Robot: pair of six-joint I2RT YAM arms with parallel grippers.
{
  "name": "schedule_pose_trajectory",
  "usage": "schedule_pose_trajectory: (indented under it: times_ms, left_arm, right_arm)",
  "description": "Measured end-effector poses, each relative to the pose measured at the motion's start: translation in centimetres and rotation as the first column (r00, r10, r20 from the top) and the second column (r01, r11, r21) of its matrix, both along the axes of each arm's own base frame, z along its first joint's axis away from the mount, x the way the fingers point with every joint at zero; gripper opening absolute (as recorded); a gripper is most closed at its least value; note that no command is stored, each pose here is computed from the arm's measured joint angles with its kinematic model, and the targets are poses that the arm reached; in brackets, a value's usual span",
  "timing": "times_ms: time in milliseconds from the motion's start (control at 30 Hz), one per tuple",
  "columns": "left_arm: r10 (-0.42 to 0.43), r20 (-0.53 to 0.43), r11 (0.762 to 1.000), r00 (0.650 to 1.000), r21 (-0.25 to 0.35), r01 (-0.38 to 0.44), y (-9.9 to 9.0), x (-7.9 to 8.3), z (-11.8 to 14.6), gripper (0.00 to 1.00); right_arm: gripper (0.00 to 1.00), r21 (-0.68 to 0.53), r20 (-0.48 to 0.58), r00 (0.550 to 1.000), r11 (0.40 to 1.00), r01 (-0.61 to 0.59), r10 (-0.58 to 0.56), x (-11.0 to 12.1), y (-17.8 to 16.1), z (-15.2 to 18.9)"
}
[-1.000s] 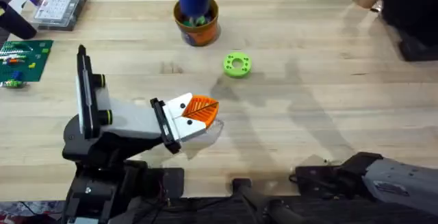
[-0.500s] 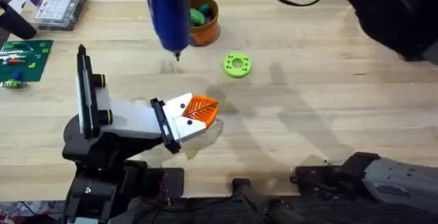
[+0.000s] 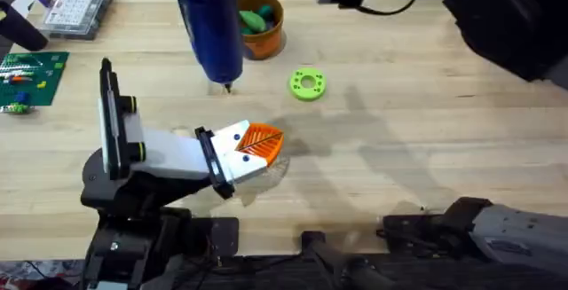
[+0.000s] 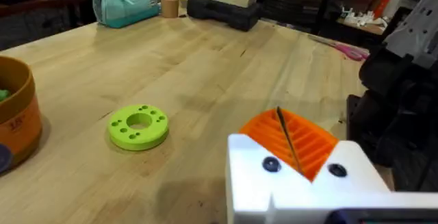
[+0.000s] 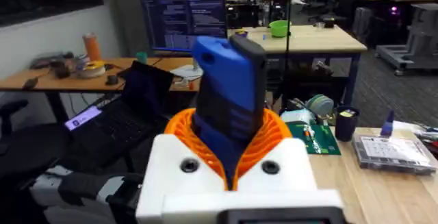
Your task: Pick up the gripper from the table and insert it into the empty holder that is missing its gripper. Then pick up a screw, insert it into the mounting hole, and use the screwdriver to tighten it. Finally, clean up the table by picking up the vegetable and placing it into the bucket.
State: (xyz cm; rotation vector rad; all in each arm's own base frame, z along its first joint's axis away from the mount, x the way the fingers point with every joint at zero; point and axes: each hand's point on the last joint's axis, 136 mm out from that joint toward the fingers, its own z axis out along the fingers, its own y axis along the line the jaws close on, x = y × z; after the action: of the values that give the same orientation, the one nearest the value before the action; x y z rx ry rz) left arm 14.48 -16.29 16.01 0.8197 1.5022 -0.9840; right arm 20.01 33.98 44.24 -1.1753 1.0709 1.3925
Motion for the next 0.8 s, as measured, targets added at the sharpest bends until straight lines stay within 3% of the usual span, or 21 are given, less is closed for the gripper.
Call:
schedule_pose_trajectory:
  times_ms: [800]
  left_arm:
    - [0.000,0.000,1.000,1.000,0.000,0.000,0.0,0.0,0.0,0.004]
  right_arm:
    - [0.026,-0.017,0.114,0.990,0.996,-0.085,0.086,-1.6,-0.2,-1.1]
